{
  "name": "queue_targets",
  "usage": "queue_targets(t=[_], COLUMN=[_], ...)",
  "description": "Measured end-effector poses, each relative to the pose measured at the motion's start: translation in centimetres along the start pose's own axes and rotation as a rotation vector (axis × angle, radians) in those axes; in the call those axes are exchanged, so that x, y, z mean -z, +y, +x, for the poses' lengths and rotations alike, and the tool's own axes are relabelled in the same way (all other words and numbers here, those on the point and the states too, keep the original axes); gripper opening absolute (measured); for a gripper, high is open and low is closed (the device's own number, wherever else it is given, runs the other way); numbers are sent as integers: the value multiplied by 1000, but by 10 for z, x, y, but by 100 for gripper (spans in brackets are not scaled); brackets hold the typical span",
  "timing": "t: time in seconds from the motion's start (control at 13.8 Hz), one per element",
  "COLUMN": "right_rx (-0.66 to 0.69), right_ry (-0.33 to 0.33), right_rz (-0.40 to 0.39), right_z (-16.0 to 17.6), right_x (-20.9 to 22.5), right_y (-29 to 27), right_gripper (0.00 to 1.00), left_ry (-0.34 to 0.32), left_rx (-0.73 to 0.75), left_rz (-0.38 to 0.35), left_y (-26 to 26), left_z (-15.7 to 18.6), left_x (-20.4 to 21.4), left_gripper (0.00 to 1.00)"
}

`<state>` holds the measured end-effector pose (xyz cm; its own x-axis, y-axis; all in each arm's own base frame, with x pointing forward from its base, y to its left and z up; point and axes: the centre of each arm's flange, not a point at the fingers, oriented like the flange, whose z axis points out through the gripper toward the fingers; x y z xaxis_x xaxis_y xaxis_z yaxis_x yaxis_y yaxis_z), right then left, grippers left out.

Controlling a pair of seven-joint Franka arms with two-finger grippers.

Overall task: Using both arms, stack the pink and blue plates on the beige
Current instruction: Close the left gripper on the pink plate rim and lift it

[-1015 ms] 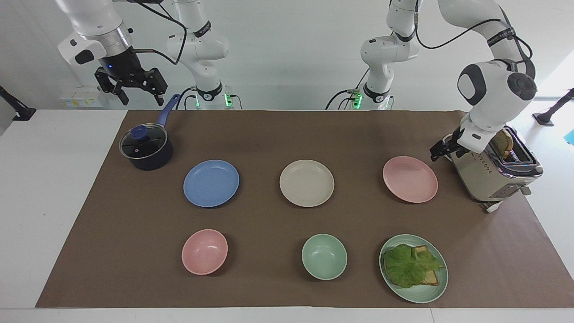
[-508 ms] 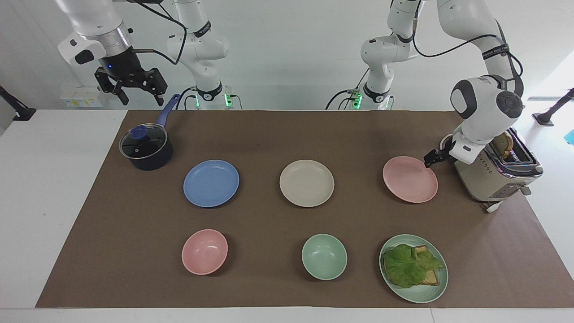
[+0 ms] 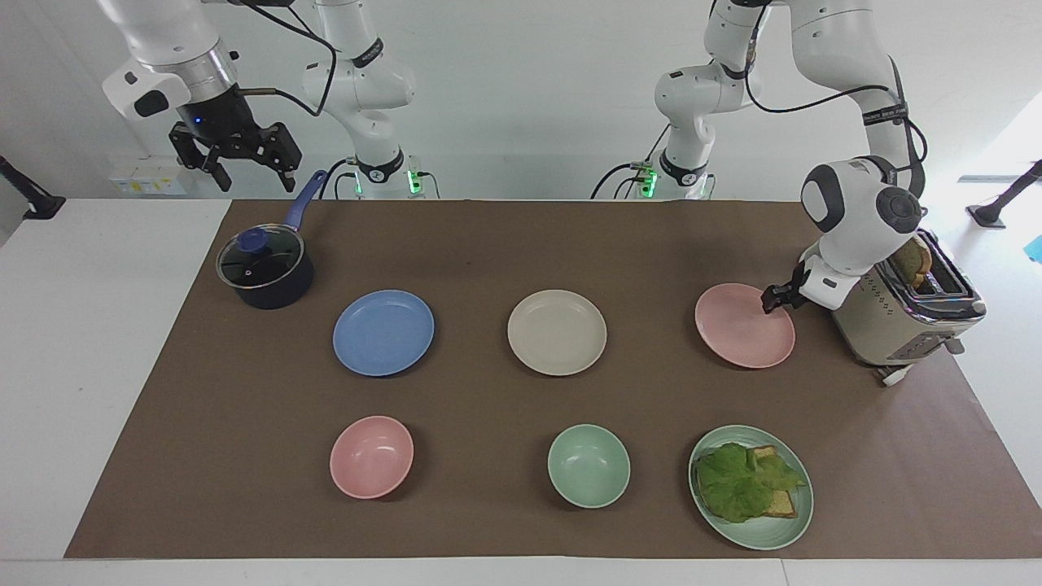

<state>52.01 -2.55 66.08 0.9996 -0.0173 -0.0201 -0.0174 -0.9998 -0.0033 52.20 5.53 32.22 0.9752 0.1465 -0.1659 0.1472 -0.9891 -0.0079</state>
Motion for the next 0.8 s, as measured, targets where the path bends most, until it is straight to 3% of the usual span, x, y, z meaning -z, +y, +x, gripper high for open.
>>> queue_targets(t=[0.15,0.51,0.58,0.8], right_rx=[1,1,1,1], right_ry=[0,0,0,0], right_rz=[0,0,0,0], right_z=[0,0,0,0], right_x=[0,0,0,0], right_y=[1,1,1,1], right_gripper=[100,100,100,100], left_ry=[-3,-6,-5,-15], left_rx=[7,30,28,28], left_rz=[0,0,0,0], left_y=[0,0,1,1], left_z=[-1,-2,-2,-3], left_x=[-1,-3,-2,-1], left_gripper=[67,9,4,4])
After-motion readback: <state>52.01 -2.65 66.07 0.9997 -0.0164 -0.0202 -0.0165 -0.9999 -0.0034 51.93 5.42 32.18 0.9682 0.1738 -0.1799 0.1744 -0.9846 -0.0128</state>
